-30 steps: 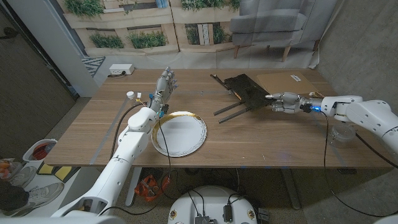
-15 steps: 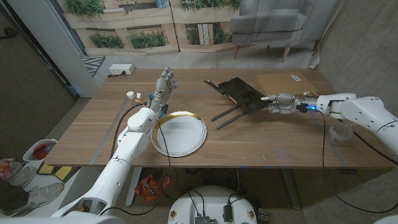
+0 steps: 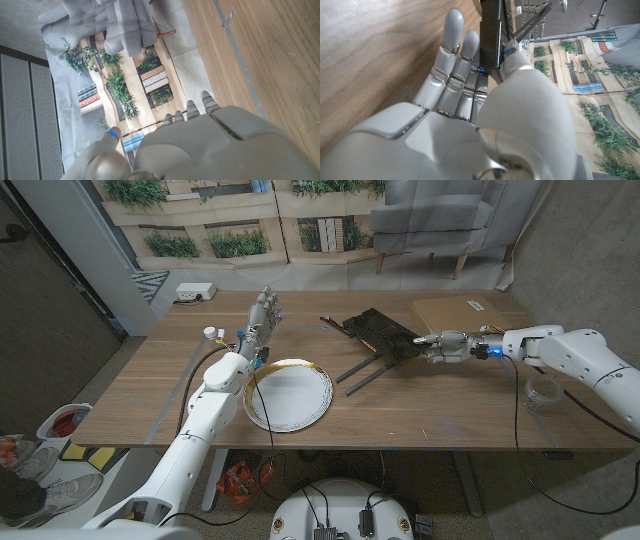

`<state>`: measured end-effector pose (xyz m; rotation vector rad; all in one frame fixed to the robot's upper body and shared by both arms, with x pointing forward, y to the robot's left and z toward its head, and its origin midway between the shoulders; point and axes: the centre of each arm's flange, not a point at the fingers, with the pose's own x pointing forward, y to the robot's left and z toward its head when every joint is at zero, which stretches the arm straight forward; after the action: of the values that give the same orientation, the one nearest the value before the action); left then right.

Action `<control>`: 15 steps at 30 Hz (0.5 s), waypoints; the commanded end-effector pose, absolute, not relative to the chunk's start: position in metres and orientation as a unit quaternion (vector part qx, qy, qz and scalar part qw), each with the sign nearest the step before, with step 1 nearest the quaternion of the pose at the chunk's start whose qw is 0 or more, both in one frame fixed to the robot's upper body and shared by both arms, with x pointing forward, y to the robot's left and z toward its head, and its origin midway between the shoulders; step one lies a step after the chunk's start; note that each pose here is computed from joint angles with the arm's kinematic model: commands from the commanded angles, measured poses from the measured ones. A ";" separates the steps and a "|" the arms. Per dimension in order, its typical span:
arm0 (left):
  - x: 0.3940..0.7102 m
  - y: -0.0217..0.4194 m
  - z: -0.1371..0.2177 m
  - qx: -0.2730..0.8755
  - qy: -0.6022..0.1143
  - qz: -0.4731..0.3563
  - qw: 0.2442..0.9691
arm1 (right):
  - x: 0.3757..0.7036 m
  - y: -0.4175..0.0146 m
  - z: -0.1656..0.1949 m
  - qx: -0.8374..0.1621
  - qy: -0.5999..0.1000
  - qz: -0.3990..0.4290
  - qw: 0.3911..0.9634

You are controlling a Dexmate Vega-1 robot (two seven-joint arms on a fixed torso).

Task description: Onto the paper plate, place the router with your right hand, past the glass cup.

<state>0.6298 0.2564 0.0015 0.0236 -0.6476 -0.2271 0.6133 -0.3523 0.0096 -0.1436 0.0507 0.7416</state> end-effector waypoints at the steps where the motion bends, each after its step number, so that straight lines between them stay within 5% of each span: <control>1: 0.629 0.258 0.002 0.011 -0.318 -0.110 0.942 | 0.617 -0.342 0.008 -0.080 0.036 0.383 0.919; 15: 0.627 0.257 0.003 0.013 -0.319 -0.111 0.941 | 0.618 -0.327 0.006 -0.086 0.039 0.412 0.906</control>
<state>0.6289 0.2573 0.0019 0.0245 -0.6496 -0.2257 0.6166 -0.3389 0.0073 -0.1669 0.0755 0.8028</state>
